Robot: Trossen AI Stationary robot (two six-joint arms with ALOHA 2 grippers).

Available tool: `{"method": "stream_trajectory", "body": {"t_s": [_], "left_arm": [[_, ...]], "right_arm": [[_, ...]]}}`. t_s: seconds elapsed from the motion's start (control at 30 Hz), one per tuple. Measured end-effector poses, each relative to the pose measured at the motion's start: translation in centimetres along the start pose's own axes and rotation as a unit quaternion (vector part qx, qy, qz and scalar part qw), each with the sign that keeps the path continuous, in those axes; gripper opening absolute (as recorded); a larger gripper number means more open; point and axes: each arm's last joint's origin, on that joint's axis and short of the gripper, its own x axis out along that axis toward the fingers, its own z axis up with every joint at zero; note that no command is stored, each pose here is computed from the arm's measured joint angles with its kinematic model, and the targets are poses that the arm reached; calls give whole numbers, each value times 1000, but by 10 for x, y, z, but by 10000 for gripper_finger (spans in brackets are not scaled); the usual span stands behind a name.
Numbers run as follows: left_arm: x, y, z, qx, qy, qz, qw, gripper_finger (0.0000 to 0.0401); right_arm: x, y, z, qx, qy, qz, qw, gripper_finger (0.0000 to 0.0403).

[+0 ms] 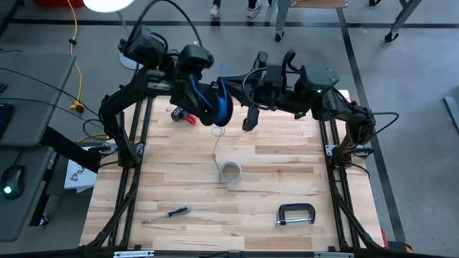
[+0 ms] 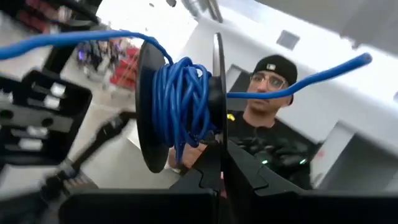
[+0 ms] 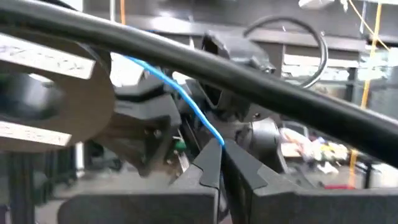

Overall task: Coil cords
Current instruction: Coil the blue wire on the spool

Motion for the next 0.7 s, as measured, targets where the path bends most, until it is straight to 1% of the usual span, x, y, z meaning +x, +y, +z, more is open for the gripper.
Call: {"method": "stream_trajectory", "body": {"t_s": [0.1, 0.2, 0.3, 0.43, 0.57, 0.7], "left_arm": [[0, 0, 0, 62, -4, 1, 998, 0], [0, 1, 0, 92, -1, 4, 996, 0], [-1, 2, -1, 100, 7, 2, 995, 0], [-1, 1, -1, 101, 12, -1, 995, 0], [-1, 2, -1, 114, 16, -3, 993, 0], [0, 5, -1, 124, 17, -3, 992, 0]], "right_arm": [[2, 1, 3, 17, -26, 13, 999, 0], [2, 4, 4, 23, -34, 22, 999, 0], [0, 8, 6, 20, -36, 30, 999, 0], [-10, 7, 16, 27, -42, 17, 999, 0], [-17, 4, 25, 55, -57, 16, 997, 0], [-19, 4, 27, 90, -61, 19, 994, 0]]}}
